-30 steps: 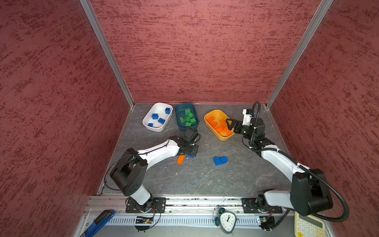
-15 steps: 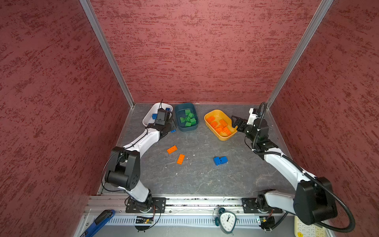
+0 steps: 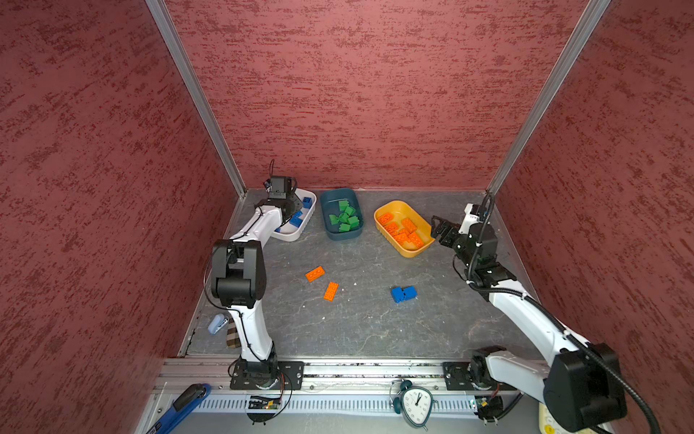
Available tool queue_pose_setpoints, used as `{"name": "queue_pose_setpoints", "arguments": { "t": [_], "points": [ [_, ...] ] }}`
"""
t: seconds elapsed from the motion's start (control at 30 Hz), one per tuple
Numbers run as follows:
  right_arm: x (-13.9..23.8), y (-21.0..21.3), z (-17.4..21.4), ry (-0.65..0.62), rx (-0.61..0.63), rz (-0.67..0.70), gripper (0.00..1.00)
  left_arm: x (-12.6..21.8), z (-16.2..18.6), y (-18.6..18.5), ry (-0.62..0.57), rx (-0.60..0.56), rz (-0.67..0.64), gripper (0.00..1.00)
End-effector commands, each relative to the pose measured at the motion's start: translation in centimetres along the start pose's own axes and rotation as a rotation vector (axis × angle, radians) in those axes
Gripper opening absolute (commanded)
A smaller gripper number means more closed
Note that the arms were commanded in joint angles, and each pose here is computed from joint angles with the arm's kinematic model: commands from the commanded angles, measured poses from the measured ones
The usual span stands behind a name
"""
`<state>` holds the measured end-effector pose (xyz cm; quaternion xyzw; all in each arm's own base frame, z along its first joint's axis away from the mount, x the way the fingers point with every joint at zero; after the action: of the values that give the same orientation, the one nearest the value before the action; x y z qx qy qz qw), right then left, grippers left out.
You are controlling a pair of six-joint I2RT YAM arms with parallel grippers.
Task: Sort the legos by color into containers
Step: 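Carry the blue brick to the white tub and release it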
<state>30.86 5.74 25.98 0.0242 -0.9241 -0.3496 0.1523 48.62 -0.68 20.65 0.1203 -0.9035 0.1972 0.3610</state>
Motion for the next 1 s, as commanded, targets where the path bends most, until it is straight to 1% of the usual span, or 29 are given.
{"name": "queue_pose_setpoints", "arguments": {
  "t": [0.0, 0.1, 0.17, 0.27, 0.33, 0.4, 0.5, 0.6, 0.63, 0.73, 0.87, 0.97],
  "points": [
    [0.5, -0.7, 0.7, 0.017, 0.028, 0.001, 0.99, -0.9, -0.7, 0.1, 0.012, 0.054, -0.013, 0.31],
    [0.2, -0.9, 1.0, 0.038, 0.03, 0.009, 0.99, -1.7, -1.4, -0.2, 0.003, 0.064, -0.016, 0.34],
    [0.1, -0.9, 1.1, 0.048, 0.027, 0.011, 0.99, -2.5, -1.5, -0.2, 0.014, 0.064, -0.016, 0.4],
    [-0.2, -0.1, 1.3, 0.108, 0.045, -0.042, 0.99, -3.2, -2.0, -0.5, 0.037, 0.06, -0.009, 0.59],
    [-0.6, 0.3, 1.7, 0.171, 0.047, -0.074, 0.99, -2.9, -2.4, -0.9, 0.029, 0.049, 0.004, 0.71],
    [-1.0, 0.7, 2.3, 0.232, 0.058, -0.109, 0.99, -2.3, -2.6, -1.3, 0.013, 0.038, 0.026, 0.81],
    [-1.4, 0.9, 3.1, 0.292, 0.063, -0.135, 0.99, -0.6, -3.0, -2.2, -0.019, 0.014, 0.07, 0.91],
    [-1.6, 0.8, 3.8, 0.323, 0.073, -0.108, 0.99, 1.1, -2.9, -3.1, -0.045, -0.022, 0.091, 0.98],
    [-1.7, 0.5, 4.1, 0.333, 0.074, -0.087, 0.99, 1.7, -2.9, -3.5, -0.055, -0.036, 0.098, 1.0],
    [-1.8, -0.1, 4.8, 0.361, 0.074, -0.054, 0.99, 3.1, -2.4, -4.3, -0.068, -0.071, 0.114, 1.0],
    [-1.6, 0.0, 6.0, 0.419, 0.092, -0.068, 0.99, 4.8, -1.6, -5.0, -0.079, -0.108, 0.14, 0.99],
    [-1.4, 0.4, 7.2, 0.461, 0.126, -0.069, 0.99, 6.0, -0.3, -5.4, -0.083, -0.149, 0.142, 0.99]
  ]
}}
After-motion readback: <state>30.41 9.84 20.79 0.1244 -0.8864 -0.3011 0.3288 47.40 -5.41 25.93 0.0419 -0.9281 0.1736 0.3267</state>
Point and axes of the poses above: each gripper's point midway between its finger pads, its own x axis back along the fingers, its own y axis along the line the jaws close on, z = x × y, the point moved 8 cm from there along x, back along the fingers, and after that the axes turned 13 degrees about -x, right-handed, at the moved point
